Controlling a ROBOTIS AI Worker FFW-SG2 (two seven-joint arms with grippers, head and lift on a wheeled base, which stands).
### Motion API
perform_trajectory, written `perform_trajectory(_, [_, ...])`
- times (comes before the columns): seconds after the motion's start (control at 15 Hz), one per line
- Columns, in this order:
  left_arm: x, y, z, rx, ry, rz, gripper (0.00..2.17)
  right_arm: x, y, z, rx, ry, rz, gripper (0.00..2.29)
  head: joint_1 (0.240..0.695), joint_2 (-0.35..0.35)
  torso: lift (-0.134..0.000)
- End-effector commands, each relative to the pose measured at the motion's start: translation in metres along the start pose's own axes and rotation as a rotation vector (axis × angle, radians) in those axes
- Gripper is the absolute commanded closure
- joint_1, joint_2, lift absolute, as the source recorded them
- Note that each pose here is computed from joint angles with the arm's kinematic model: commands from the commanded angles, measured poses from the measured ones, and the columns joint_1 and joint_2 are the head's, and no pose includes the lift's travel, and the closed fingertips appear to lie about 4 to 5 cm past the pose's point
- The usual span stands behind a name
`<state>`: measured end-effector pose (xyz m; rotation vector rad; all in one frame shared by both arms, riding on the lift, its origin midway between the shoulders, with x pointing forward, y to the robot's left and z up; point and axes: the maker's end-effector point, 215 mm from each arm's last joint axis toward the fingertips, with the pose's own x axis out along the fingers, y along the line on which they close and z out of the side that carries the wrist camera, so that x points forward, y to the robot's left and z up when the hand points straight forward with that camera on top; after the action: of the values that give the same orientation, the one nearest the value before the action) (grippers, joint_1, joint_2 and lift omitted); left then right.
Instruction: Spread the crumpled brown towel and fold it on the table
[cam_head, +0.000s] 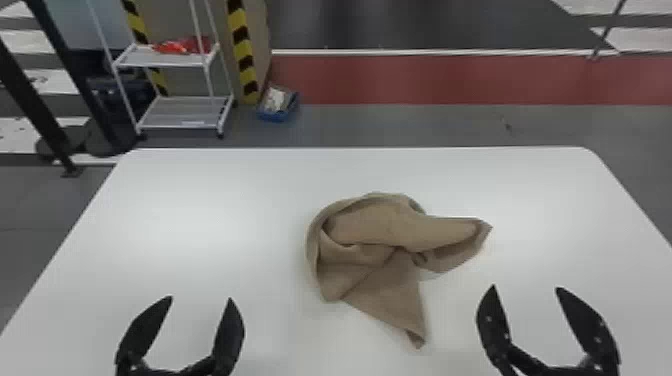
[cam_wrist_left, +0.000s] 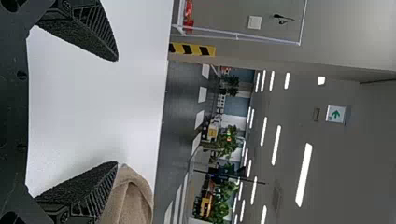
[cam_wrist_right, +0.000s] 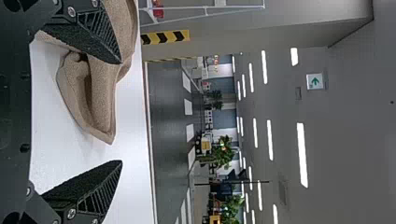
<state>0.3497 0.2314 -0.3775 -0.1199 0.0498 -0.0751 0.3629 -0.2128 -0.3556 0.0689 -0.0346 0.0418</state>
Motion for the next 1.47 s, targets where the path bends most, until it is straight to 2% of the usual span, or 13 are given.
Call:
perform_trajectory(0.0, [0.000,0.000,0.001,0.001,-0.002,0.000,0.09,0.000,-0.001,0.000,-0.001,0.000,-0.001,0.13,0.695,0.030,-0.124])
perform_trajectory(0.8, [0.001,-0.002,-0.002,-0.004,0.002,-0.002,0.09,0.000,-0.003,-0.002,-0.003,0.001,-0.005,0.13,0.695,0.026,-0.124])
perform_trajectory(0.93, [0.004,-0.010,-0.006,-0.006,0.007,-0.017,0.11,0.000,-0.016,-0.006,0.008,0.007,-0.029,0.13,0.695,0.025,-0.124])
perform_trajectory(1.07, [0.013,-0.024,-0.020,-0.013,0.036,-0.038,0.14,0.000,-0.026,-0.005,0.002,0.006,-0.048,0.13,0.695,-0.001,-0.124])
perform_trajectory(1.2, [0.026,-0.050,-0.045,-0.012,0.107,-0.079,0.14,-0.001,-0.029,-0.005,0.003,0.006,-0.053,0.13,0.695,-0.036,-0.124])
perform_trajectory(1.33, [0.039,-0.073,-0.054,0.006,0.118,-0.106,0.14,-0.001,-0.029,-0.005,0.004,0.006,-0.054,0.13,0.695,-0.073,-0.124])
perform_trajectory(1.4, [0.043,-0.083,-0.071,0.014,0.167,-0.120,0.14,-0.002,-0.029,-0.006,0.004,0.007,-0.055,0.13,0.695,-0.111,-0.124])
